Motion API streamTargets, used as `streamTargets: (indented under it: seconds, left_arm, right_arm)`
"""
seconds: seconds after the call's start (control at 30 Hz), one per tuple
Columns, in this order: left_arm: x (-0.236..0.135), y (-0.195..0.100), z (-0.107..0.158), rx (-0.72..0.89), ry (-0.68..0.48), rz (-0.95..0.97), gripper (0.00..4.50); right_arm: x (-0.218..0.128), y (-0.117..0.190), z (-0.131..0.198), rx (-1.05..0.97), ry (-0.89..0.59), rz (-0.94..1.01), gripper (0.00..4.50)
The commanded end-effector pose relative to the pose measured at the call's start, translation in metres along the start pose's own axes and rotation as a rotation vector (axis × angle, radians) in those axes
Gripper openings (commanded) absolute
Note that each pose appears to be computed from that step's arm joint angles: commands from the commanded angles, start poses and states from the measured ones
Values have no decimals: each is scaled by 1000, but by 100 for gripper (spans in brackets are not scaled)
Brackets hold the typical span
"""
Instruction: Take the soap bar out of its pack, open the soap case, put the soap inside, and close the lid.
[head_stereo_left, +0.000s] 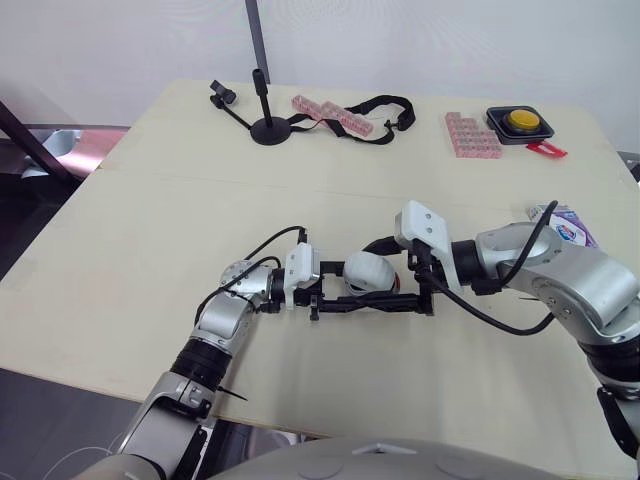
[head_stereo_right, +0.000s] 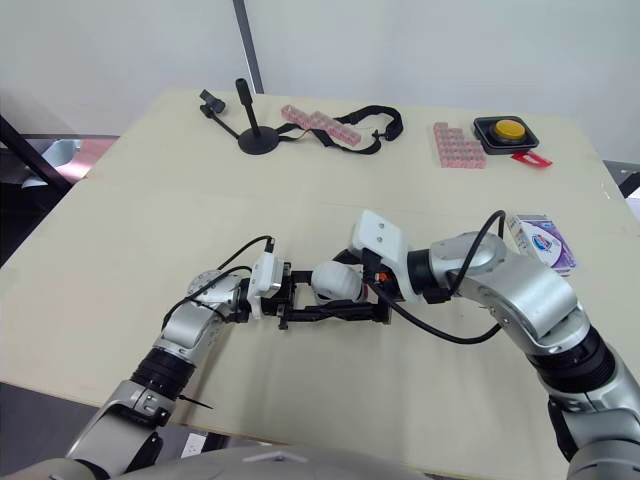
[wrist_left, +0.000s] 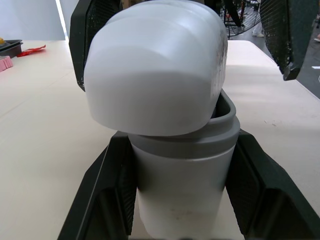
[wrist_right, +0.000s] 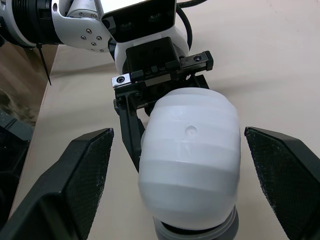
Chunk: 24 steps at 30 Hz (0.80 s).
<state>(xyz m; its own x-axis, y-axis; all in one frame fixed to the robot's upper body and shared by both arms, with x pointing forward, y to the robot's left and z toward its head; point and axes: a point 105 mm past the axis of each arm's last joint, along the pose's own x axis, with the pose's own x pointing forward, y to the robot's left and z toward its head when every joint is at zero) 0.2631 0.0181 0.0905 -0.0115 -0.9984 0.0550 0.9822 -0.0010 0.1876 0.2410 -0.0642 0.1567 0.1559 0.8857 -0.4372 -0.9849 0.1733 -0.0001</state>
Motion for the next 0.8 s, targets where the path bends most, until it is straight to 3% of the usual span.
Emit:
streamTargets:
  seconds: [0.03,0.8]
  left_arm:
    - [0,-1,3,17,3,-8,189]
    - [1,-2,3,13,7,-5,189]
  right_arm:
    - [-6,2,11,-52,-22,7,447]
    - [-6,5,10,-107,-26,74,447]
